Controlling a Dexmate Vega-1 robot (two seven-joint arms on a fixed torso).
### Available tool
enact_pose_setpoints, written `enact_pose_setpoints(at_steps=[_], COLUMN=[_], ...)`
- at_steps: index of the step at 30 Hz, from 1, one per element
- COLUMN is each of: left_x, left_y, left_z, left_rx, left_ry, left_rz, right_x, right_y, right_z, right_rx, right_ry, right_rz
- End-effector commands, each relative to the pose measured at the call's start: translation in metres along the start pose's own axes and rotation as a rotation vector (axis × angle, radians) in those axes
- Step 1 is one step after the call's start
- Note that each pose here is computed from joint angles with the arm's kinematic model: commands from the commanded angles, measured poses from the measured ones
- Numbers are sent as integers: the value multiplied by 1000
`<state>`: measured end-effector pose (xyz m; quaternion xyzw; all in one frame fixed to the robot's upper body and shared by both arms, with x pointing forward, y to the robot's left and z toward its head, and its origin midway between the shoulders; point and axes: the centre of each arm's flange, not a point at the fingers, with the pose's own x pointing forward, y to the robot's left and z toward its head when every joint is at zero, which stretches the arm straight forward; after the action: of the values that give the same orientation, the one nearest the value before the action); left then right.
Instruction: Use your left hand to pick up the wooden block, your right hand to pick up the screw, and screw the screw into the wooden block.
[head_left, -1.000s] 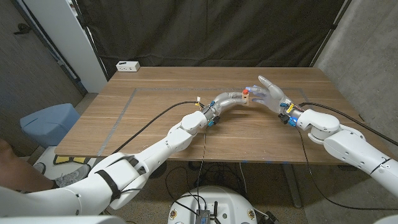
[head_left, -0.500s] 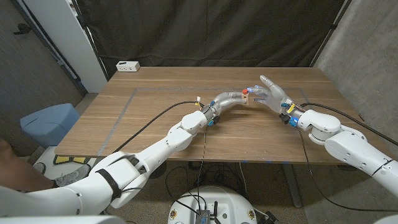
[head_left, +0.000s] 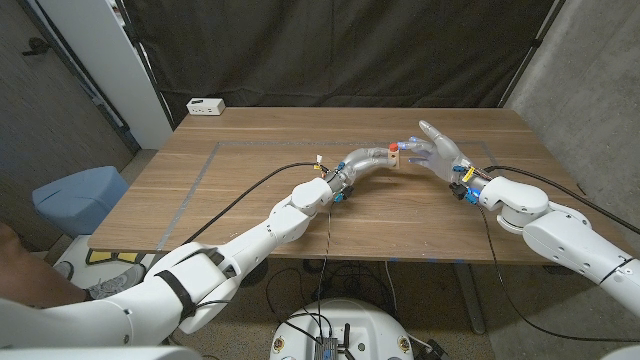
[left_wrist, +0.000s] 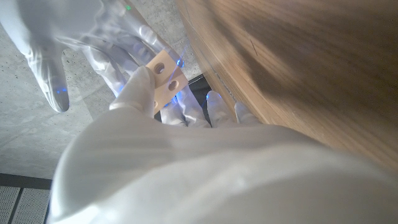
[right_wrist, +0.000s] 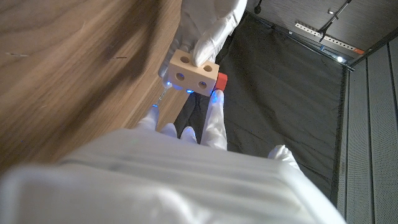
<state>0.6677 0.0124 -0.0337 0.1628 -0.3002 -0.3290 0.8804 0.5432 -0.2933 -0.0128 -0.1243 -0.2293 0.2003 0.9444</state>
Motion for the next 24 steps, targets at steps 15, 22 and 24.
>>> enact_pose_setpoints(at_steps=[15,22,24], left_x=[1,1,1], left_y=[0,0,0], left_z=[1,1,1], left_rx=[2,3,3], left_ry=[-2,-2,-2], left_rz=[-6,-6,-6], right_x=[-2,0,-1], right_y=[1,2,1], right_z=[3,3,2], right_rx=[-6,2,-1], right_ry=[-1,-2,-1], right_rz=[50,60,51])
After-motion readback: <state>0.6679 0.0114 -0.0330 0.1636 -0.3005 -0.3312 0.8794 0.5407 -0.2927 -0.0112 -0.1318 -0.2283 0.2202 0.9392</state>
